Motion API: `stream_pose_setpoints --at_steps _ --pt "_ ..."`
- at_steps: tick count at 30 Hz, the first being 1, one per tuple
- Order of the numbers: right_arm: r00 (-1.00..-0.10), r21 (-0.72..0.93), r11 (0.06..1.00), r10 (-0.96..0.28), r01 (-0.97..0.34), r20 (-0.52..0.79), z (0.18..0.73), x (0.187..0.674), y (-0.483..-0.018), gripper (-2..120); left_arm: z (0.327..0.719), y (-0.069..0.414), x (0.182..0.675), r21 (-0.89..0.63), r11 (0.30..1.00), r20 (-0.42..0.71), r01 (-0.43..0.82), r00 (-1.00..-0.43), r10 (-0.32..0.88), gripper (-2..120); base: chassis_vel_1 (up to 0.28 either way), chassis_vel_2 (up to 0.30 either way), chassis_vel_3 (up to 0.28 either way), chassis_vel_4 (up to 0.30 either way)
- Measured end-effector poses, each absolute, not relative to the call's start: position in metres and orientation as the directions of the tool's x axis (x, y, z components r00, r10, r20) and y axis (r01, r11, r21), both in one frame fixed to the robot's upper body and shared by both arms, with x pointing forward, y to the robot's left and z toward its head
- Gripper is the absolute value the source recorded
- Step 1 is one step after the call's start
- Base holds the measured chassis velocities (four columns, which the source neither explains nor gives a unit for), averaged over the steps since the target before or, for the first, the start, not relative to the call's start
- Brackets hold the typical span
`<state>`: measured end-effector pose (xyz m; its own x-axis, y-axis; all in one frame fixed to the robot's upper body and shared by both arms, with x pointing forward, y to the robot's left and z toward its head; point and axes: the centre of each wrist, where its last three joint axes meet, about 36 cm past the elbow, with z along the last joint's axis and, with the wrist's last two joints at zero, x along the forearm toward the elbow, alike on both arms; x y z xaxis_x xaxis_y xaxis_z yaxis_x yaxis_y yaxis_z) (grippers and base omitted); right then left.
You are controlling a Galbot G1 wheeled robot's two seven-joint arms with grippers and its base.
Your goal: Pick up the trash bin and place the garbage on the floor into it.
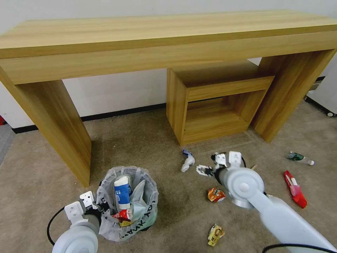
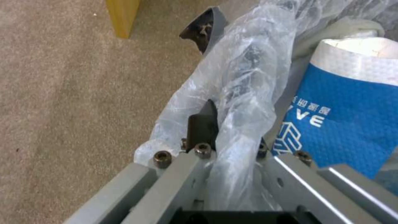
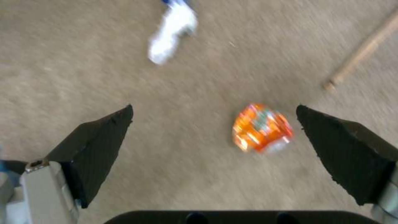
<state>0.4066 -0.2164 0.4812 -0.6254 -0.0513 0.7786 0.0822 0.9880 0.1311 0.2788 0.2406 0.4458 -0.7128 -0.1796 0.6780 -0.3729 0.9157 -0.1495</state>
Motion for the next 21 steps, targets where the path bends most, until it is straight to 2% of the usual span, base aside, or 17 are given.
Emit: stream_pose_setpoints --at_steps 9,11,21 --pt "-0.549 0.075 0.99 0.005 0.122 0.836 0.454 0.357 -0.235 100 0.44 0.232 0.274 -0.145 0.921 0.677 -0.362 -0.715 -0.174 1 0.0 0.0 0.0 0.0" --pt "-0.509 0.041 0.99 0.035 0.137 0.86 0.441 0.338 -0.237 100 0.438 0.227 0.271 -0.144 0.924 0.683 -0.354 -0.712 -0.166 1 0.0 0.0 0.0 0.0" --pt "-0.414 -0.06 0.98 0.135 0.189 0.9 0.399 0.303 -0.242 100 0.434 0.222 0.265 -0.137 0.929 0.691 -0.343 -0.705 -0.158 1 0.0 0.0 0.0 0.0"
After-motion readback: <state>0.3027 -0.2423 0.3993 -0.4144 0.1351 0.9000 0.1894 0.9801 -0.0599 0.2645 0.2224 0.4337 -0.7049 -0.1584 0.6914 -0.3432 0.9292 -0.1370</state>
